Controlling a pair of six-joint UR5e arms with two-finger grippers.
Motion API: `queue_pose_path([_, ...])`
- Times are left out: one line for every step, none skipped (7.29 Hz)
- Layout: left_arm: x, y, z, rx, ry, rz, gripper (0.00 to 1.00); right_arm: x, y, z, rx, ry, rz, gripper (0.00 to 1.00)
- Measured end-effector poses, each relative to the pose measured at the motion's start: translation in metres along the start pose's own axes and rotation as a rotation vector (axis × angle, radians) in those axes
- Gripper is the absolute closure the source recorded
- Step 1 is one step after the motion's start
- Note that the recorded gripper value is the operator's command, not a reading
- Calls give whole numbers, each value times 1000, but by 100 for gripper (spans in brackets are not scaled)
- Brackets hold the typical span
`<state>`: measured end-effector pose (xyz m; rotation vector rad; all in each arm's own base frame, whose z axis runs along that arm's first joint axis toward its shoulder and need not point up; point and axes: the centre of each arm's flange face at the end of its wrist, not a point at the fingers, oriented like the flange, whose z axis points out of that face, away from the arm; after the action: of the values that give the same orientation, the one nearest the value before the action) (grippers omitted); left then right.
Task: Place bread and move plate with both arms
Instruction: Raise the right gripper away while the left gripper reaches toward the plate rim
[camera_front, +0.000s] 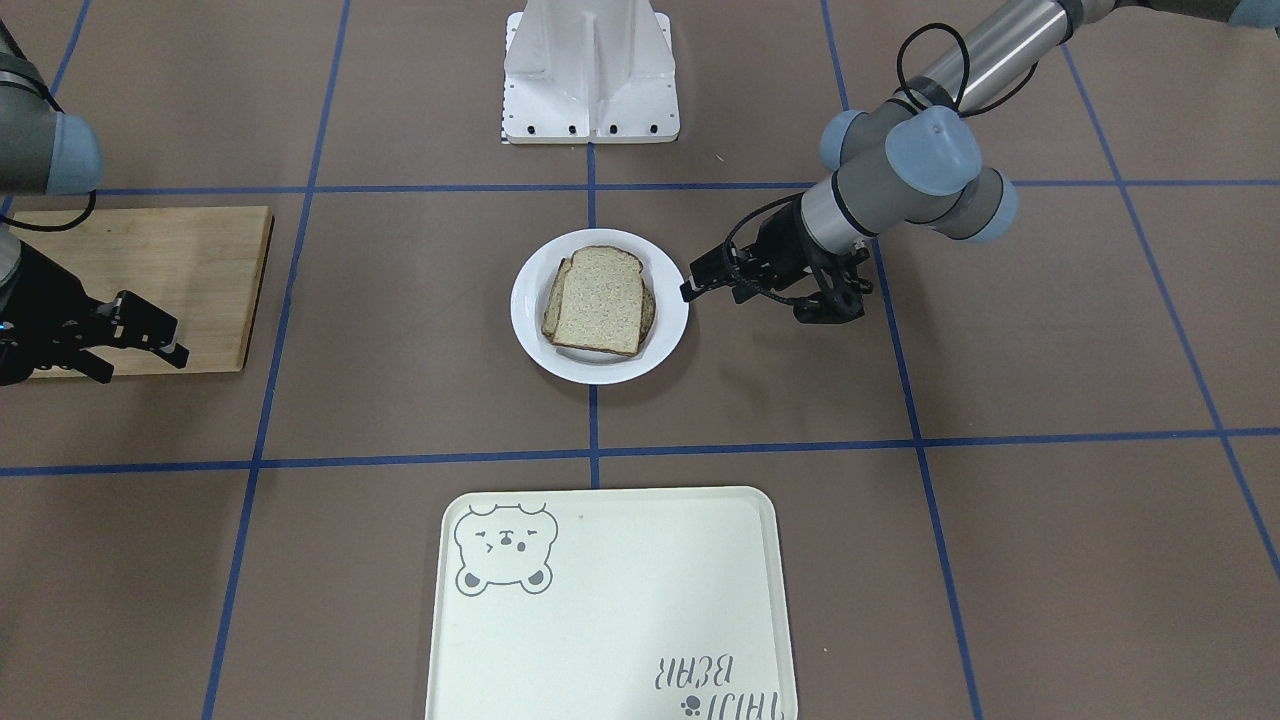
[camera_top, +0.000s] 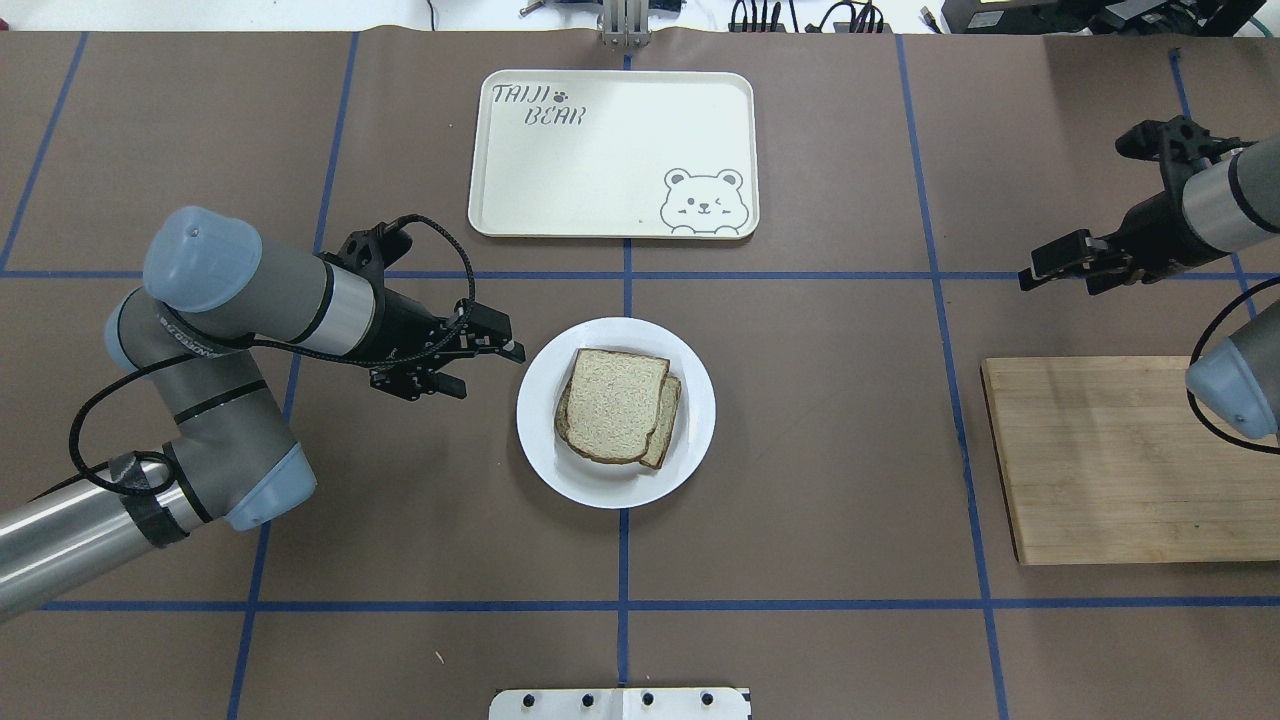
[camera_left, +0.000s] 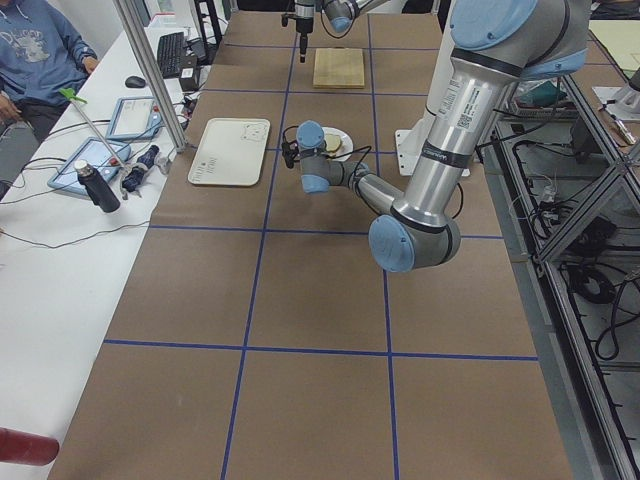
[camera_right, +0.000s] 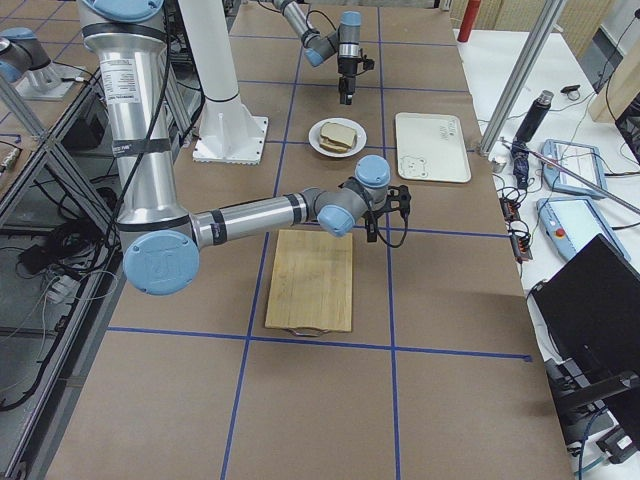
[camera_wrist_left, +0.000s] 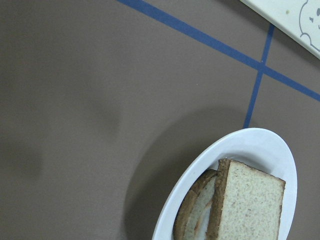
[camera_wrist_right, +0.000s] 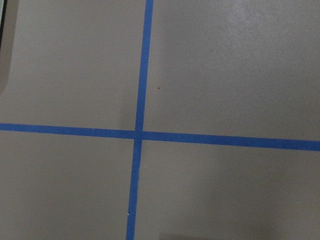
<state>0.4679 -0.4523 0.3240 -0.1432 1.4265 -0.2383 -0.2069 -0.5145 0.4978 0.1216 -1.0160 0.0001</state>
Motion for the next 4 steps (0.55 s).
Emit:
queue_pose_path([-1,-1,1,38,41,11,7,8,-2,-6,1,-4,4,0])
queue_pose_path([-3,0,3,69,73,27,9,12,-5,-10,6,0,9,0])
queue_pose_path([-8,8,15,96,102,46,11,16,-6,-13,10,9,18,0])
queue_pose_path([-15,22,31,114,133,68,11,18,-7,-14,9,18,28,0])
